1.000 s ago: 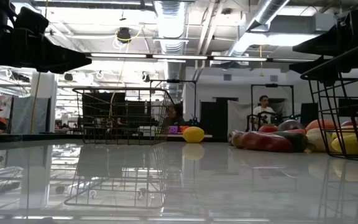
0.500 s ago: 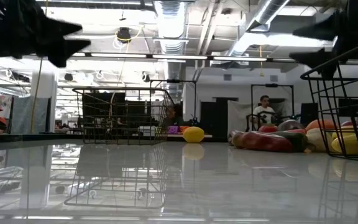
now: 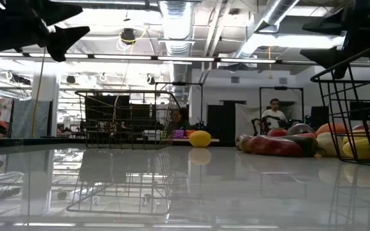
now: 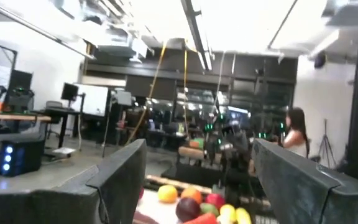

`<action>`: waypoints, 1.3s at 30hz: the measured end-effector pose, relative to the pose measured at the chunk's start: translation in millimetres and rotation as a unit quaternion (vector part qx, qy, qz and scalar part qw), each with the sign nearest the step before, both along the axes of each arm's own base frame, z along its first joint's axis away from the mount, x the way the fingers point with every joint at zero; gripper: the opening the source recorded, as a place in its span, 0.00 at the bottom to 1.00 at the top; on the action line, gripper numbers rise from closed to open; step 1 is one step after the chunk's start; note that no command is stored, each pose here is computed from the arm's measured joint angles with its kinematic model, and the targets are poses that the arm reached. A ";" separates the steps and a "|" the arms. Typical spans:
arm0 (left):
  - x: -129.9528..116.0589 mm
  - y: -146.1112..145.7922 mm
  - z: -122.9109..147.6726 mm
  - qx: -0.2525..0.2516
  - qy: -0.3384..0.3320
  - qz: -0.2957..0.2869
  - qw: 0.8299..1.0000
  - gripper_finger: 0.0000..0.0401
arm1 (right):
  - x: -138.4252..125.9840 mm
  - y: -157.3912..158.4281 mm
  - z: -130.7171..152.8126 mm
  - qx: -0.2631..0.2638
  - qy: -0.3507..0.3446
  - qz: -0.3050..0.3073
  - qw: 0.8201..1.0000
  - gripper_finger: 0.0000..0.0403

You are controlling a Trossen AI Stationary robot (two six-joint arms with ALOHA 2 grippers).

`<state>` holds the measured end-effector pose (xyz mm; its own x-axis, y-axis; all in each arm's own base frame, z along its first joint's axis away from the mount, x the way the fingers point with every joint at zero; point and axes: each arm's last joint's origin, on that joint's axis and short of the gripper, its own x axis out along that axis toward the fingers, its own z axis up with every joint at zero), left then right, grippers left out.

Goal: Sort produce into baskets
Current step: Put the apple into the left wire basket

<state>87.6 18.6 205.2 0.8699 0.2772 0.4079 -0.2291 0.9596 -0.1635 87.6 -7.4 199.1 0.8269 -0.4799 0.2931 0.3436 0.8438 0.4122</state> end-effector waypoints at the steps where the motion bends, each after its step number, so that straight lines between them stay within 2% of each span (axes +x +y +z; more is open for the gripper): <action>1: -0.7 0.1 1.4 -0.006 -0.010 0.001 1.000 0.70 | 0.3 0.3 0.1 -0.004 0.000 0.009 1.000 0.90; 6: -2.7 0.0 6.1 -0.001 -0.028 0.006 1.000 0.70 | 1.5 2.7 0.5 -0.019 -0.003 0.060 0.998 0.90; 9: -5.3 0.9 12.3 -0.012 -0.043 0.025 0.999 0.70 | 3.3 1.2 -2.5 -0.021 0.019 0.055 0.998 0.90; 14: -12.5 1.0 38.3 -0.027 -0.063 0.040 0.997 0.70 | 7.0 -6.0 -3.6 0.012 0.102 0.029 0.994 0.88; 17: -10.5 3.0 55.0 -0.037 -0.027 0.069 0.997 0.70 | 10.1 -11.6 0.4 0.025 0.135 0.005 0.991 0.86; 19: -3.7 5.8 61.1 -0.042 0.022 0.092 0.995 0.70 | 13.2 -15.9 3.2 0.020 0.157 -0.015 0.987 0.84; 21: 5.8 8.7 64.9 -0.044 0.073 0.102 0.991 0.70 | 17.3 -20.0 6.4 0.011 0.185 -0.027 0.982 0.84; 25: 27.3 14.4 69.1 -0.031 0.156 0.105 0.982 0.70 | 29.1 -30.2 12.8 0.026 0.256 -0.041 0.965 0.83; 27: 37.4 16.4 71.4 -0.014 0.185 0.095 0.978 0.70 | 36.7 -36.3 15.9 0.042 0.303 -0.047 0.951 0.83; 29: 47.0 18.0 72.8 0.003 0.210 0.085 0.974 0.70 | 43.5 -42.8 18.0 0.072 0.359 -0.058 0.929 0.83; 35: 65.8 21.1 69.4 0.026 0.258 0.069 0.963 0.70 | 66.2 -60.4 13.1 0.169 0.531 -0.067 0.827 0.82; 39: 65.7 21.0 69.6 0.026 0.259 0.069 0.963 0.70 | 83.0 -66.3 15.8 0.177 0.592 -0.052 0.785 0.85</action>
<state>153.3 39.6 274.8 0.9169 0.3956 -0.0533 -0.3928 0.9180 0.0551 170.6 -73.7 214.9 0.3702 -0.4413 -0.8174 0.7226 0.6898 -0.0452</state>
